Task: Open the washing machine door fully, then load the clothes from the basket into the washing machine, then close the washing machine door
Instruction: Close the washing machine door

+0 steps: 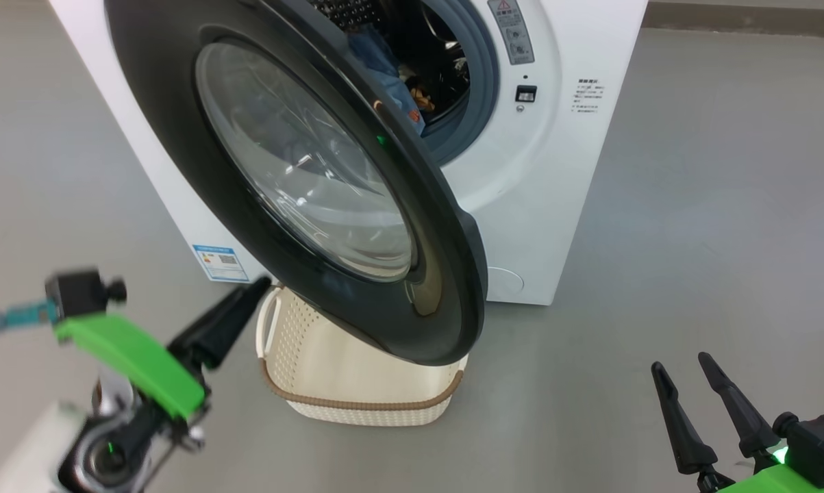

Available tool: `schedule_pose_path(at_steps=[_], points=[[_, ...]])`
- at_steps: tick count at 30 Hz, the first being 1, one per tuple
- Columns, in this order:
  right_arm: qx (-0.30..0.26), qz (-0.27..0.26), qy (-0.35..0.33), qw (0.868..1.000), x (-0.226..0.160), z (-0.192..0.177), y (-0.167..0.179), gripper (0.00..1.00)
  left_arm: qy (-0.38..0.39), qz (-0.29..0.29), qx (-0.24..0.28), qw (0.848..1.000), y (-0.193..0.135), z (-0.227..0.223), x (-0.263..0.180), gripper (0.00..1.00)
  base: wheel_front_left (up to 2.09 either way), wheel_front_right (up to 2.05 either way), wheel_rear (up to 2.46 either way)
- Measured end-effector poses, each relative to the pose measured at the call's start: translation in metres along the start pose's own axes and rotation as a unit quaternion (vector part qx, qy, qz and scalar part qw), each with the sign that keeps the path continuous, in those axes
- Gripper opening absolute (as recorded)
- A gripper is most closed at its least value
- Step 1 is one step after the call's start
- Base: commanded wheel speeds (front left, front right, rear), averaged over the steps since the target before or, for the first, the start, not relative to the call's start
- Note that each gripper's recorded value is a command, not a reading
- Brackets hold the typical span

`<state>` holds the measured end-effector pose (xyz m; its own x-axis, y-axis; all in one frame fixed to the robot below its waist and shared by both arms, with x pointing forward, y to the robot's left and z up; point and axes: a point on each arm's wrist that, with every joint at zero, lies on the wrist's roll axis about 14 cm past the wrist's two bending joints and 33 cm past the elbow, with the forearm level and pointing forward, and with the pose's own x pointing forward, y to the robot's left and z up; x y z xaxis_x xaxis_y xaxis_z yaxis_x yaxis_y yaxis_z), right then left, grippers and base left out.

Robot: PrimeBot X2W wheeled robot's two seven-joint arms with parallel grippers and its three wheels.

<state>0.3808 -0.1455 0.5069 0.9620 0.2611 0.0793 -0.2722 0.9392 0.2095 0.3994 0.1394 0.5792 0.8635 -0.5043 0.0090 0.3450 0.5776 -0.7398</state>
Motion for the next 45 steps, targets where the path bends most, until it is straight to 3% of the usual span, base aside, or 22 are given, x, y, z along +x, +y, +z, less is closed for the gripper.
schedule_pose_path(at_steps=[3,16,26,45], points=[[-0.002,0.002,-0.002,1.0,0.0,0.002,0.001,1.0,-0.013,0.028,-0.009,0.999,0.017,-0.011,-0.014,1.0,0.0,0.0,0.0],[-0.013,-0.029,0.005,0.999,-0.021,0.002,-0.02,1.0,-0.049,0.149,-0.02,0.987,0.085,-0.066,-0.073,1.0,0.0,0.0,0.0],[-0.024,-0.055,0.006,0.998,-0.035,0.005,-0.038,1.0,-0.061,0.165,0.054,0.983,0.1,-0.062,-0.07,1.0,0.0,0.0,0.0],[-0.033,-0.105,-0.011,0.994,-0.055,0.018,-0.066,1.0,-0.092,0.146,0.238,0.956,0.074,-0.059,-0.055,1.0,0.0,0.0,0.0]])
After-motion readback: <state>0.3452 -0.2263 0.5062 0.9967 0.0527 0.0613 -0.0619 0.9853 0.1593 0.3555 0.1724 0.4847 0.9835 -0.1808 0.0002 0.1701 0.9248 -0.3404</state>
